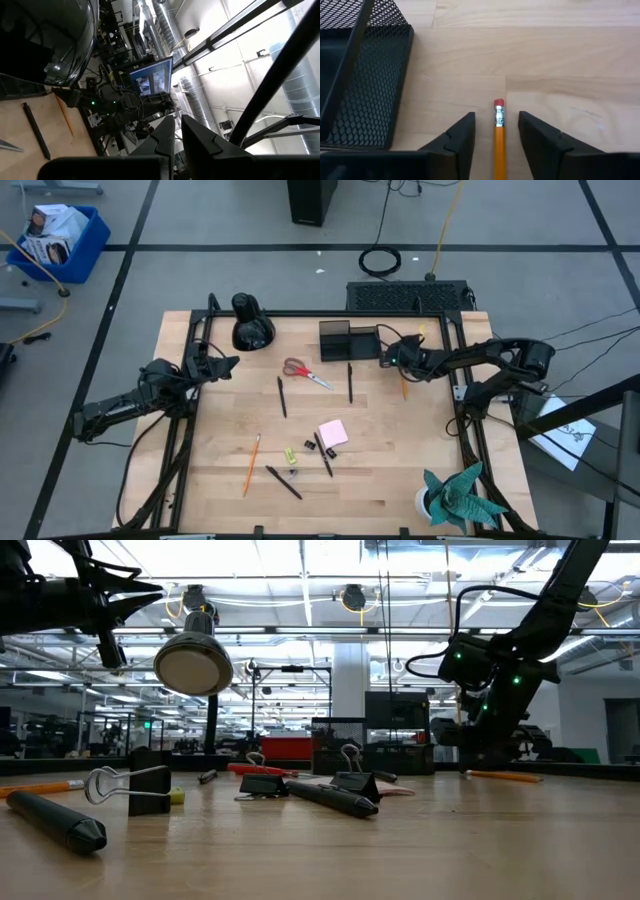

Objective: Pick and place office supplies into organizer
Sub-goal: Put the orange pencil into the black desk organizer

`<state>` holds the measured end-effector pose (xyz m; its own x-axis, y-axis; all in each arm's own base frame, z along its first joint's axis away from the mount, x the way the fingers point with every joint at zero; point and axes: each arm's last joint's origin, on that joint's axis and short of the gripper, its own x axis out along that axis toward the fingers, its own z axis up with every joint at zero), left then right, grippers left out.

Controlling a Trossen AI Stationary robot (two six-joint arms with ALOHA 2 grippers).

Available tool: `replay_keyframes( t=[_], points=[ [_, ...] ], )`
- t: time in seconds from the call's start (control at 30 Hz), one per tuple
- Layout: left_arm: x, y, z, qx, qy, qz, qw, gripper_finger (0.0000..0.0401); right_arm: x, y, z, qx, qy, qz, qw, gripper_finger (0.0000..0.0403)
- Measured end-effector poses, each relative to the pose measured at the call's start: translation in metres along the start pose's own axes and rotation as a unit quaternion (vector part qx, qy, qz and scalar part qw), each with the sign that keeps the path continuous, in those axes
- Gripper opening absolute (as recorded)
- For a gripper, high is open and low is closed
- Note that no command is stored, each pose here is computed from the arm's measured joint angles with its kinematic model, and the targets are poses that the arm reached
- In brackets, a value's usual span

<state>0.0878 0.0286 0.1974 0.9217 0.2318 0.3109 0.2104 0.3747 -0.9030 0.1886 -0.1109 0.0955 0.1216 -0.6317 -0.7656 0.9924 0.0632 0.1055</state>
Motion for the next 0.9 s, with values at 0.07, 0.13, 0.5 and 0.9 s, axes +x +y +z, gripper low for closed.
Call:
replay_keyframes(
  t=[0.07, 0.13, 0.5, 0.9],
  points=[
    [0.0, 0.0, 0.0001, 0.0, -0.002, 0.001, 1.0, 0.0035, 0.0001, 0.0, -0.0001, 0.0, 0.001, 0.001, 1.0, 0.0115],
    [0.0, 0.0, 0.0002, 0.001, -0.003, 0.001, 1.0, 0.0035, 0.0001, 0.0, -0.0002, 0.0, 0.003, 0.001, 1.0, 0.0094],
    [0.0, 0.0, 0.0002, 0.001, -0.003, 0.001, 1.0, 0.0035, 0.0004, 0.0009, -0.0014, 0.007, 0.02, 0.015, 1.0, 0.0013],
    [0.0, 0.0001, 0.0002, 0.002, -0.004, 0.001, 1.0, 0.0035, -0.0049, 0.0048, 0.004, 0.016, 0.01, 0.047, 0.999, 0.0006]
  ],
)
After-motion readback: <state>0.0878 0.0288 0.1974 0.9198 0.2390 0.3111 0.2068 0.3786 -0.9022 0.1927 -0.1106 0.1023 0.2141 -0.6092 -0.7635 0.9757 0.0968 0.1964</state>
